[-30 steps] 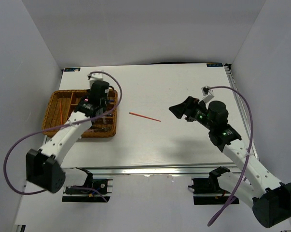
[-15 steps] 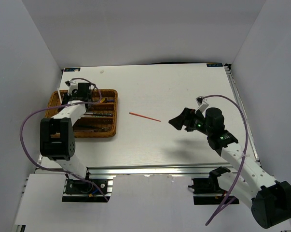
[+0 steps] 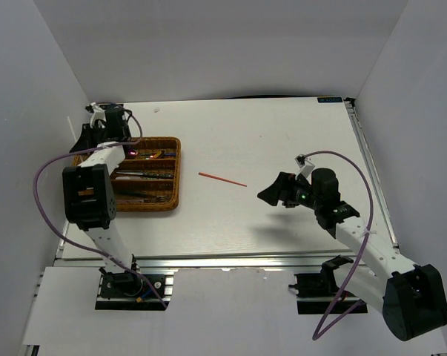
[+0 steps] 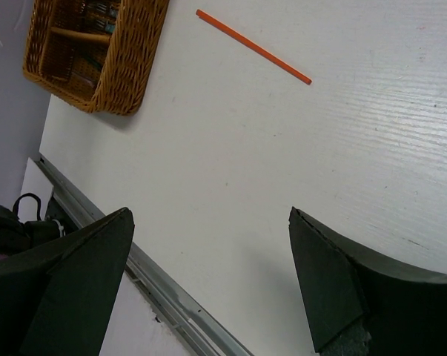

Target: Sort the eating utensils into containers

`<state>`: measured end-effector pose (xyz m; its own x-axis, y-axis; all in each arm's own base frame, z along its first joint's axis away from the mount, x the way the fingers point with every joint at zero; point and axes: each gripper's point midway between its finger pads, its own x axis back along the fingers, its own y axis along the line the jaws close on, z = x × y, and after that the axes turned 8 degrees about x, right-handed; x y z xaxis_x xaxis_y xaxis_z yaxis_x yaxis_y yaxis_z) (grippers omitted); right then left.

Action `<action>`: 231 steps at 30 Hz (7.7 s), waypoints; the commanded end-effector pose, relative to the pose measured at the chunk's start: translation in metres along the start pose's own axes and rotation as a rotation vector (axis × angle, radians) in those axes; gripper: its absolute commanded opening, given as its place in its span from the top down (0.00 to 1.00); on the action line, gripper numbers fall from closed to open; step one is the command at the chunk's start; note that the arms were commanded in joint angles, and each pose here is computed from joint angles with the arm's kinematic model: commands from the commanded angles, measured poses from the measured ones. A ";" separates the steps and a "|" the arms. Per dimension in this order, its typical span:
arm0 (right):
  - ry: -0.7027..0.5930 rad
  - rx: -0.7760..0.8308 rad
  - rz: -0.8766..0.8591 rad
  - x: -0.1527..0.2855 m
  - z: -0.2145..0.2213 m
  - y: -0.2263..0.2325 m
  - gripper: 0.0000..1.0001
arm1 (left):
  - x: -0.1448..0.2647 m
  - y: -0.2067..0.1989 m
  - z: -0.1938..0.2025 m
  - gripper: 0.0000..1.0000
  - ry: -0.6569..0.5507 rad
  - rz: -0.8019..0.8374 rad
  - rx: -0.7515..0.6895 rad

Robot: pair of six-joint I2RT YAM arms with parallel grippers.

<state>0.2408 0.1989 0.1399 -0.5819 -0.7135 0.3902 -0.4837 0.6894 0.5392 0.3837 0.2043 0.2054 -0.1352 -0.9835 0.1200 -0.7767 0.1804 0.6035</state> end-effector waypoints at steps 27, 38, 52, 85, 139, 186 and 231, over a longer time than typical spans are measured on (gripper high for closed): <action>-0.011 0.015 0.033 -0.005 0.001 -0.012 0.11 | -0.028 -0.056 0.079 0.38 0.096 0.044 0.046; -0.014 0.010 0.020 -0.013 -0.014 -0.008 0.11 | -0.010 -0.065 0.052 0.19 0.098 0.261 0.223; 0.414 0.522 0.256 -0.136 -0.002 -0.035 0.13 | 0.116 0.016 0.026 0.02 0.259 0.850 0.695; 0.612 0.768 0.137 -0.219 0.034 -0.018 0.18 | 0.170 0.067 0.065 0.02 0.071 1.099 0.755; 0.176 0.120 0.068 -0.127 -0.037 0.005 1.00 | 0.442 0.056 0.075 0.02 0.239 2.376 0.673; -0.219 -0.025 -0.132 -0.019 -0.111 0.072 0.19 | 0.419 -0.030 0.032 1.00 0.022 1.620 0.211; -0.154 0.113 -0.034 0.060 -0.044 0.042 0.12 | -0.008 -0.081 0.055 0.38 0.004 0.353 -0.214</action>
<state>0.2148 0.1806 0.1983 -0.6368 -0.7150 0.2886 -0.5572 0.6854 0.4687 0.4065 0.1933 0.0937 -0.3353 -0.8794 0.3380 -0.4547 0.4653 0.7594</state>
